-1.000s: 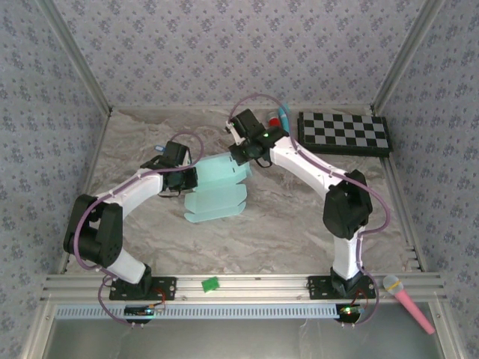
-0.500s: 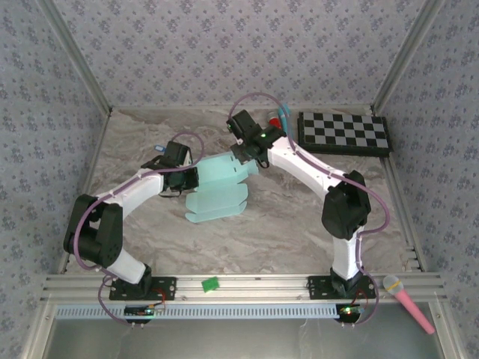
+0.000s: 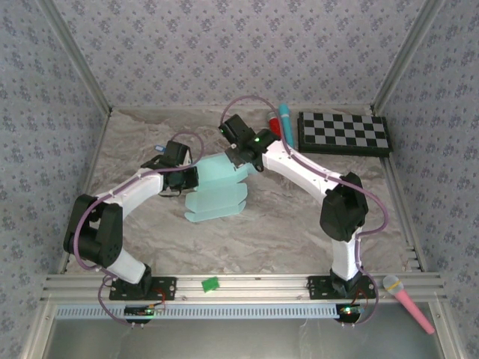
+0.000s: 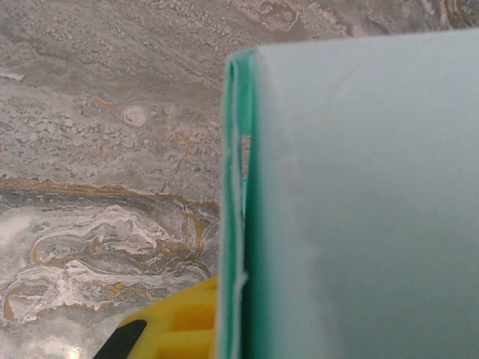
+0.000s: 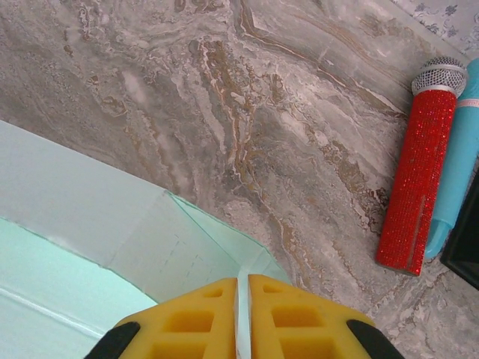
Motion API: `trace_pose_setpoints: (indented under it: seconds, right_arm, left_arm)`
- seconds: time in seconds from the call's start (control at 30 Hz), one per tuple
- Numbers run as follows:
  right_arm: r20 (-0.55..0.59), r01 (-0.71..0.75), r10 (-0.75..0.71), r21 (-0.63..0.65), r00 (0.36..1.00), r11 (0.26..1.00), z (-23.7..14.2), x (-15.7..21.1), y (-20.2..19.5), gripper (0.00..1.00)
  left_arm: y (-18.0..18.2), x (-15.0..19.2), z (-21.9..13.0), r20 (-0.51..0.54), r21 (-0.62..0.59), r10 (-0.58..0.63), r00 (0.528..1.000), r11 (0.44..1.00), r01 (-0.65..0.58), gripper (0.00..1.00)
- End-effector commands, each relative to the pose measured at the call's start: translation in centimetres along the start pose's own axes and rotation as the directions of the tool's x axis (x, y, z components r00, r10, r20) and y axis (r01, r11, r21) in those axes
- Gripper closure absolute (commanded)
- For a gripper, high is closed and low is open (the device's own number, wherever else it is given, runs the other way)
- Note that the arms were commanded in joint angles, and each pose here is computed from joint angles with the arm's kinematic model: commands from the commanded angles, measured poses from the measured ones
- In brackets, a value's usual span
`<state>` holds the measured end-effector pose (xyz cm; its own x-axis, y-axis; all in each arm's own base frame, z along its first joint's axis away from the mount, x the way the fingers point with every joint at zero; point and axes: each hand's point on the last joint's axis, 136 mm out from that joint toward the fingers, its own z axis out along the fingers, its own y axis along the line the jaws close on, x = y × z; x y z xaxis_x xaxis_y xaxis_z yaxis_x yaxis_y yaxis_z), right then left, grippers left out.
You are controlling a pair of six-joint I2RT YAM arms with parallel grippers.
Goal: Fold the paper box
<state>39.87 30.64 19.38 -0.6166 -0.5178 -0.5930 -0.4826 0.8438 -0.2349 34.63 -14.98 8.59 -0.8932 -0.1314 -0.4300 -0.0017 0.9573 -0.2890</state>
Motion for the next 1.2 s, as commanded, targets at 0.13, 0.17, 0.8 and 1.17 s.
trace_pose_setpoints:
  seconds: [0.13,0.17,0.8,1.17]
  right_arm:
    - [-0.058,0.009,-0.014,-0.086,0.998,0.996,1.2,0.7,1.7,0.88]
    - [-0.064,0.001,-0.008,-0.103,0.998,0.995,1.3,0.9,2.0,0.88]
    - [-0.031,-0.359,0.383,-0.429,0.923,0.829,1.7,-0.1,2.8,0.85]
    - [-0.029,-0.361,0.402,-0.503,0.915,0.785,1.8,-0.8,3.8,0.84]
  left_arm:
    - [-1.1,-1.2,-0.5,0.018,0.033,-0.015,1.0,0.999,0.015,1.0]
    - [-1.1,-1.2,-0.5,0.019,0.033,-0.017,1.0,0.999,0.016,1.0]
    - [-1.5,-1.3,-0.3,0.017,0.057,-0.048,0.999,0.997,0.047,1.0]
    - [-1.5,-1.2,-0.1,0.015,0.062,-0.046,0.999,0.997,0.045,1.0]
